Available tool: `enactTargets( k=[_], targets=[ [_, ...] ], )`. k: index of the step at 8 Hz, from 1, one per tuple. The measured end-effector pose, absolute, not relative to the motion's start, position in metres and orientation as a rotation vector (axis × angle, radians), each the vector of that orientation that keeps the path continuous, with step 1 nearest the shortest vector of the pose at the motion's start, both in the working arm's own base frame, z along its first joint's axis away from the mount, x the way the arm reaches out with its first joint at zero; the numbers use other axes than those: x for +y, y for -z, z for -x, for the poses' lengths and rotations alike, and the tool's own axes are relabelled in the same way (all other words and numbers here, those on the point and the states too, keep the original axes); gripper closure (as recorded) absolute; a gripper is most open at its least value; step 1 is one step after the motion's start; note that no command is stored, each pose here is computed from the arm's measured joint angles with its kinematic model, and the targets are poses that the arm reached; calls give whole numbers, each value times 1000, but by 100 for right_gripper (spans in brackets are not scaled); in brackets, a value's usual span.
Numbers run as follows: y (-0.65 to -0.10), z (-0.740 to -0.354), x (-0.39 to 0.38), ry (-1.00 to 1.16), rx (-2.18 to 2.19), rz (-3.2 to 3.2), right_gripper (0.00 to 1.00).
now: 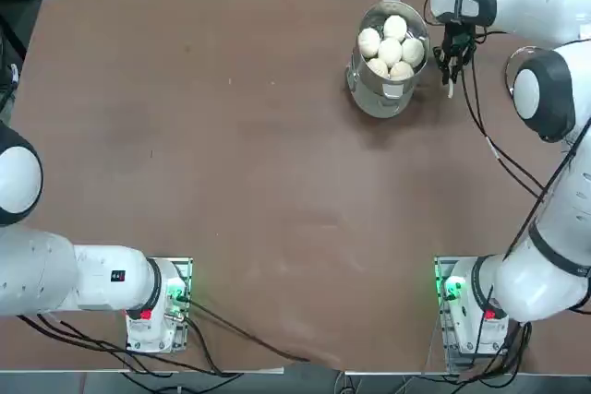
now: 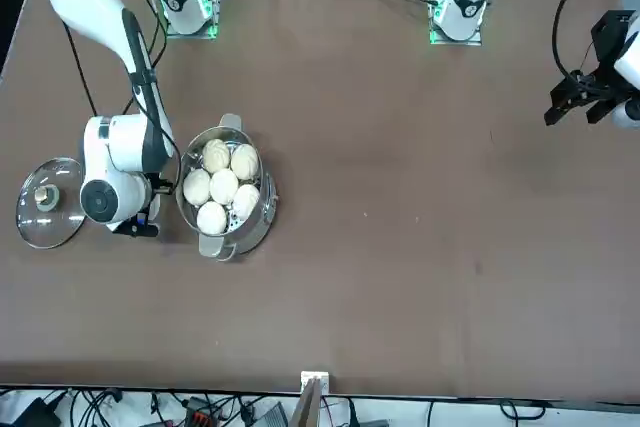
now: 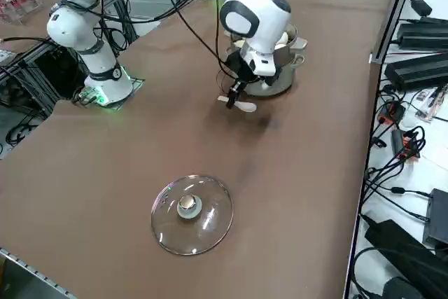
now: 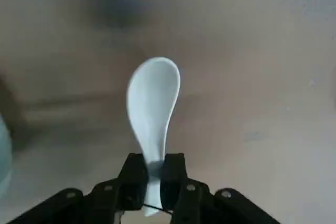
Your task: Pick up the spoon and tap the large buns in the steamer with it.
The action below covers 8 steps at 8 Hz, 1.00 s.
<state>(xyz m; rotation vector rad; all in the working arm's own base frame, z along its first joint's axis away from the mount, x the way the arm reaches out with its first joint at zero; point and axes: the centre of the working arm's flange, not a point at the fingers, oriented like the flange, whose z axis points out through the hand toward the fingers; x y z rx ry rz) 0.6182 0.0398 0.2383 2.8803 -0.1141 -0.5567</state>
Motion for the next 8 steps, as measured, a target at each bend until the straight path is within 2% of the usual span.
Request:
enactTargets(
  k=[8],
  targets=[
    [-201, -610, 27, 587, -83, -2898, 83]
  ],
)
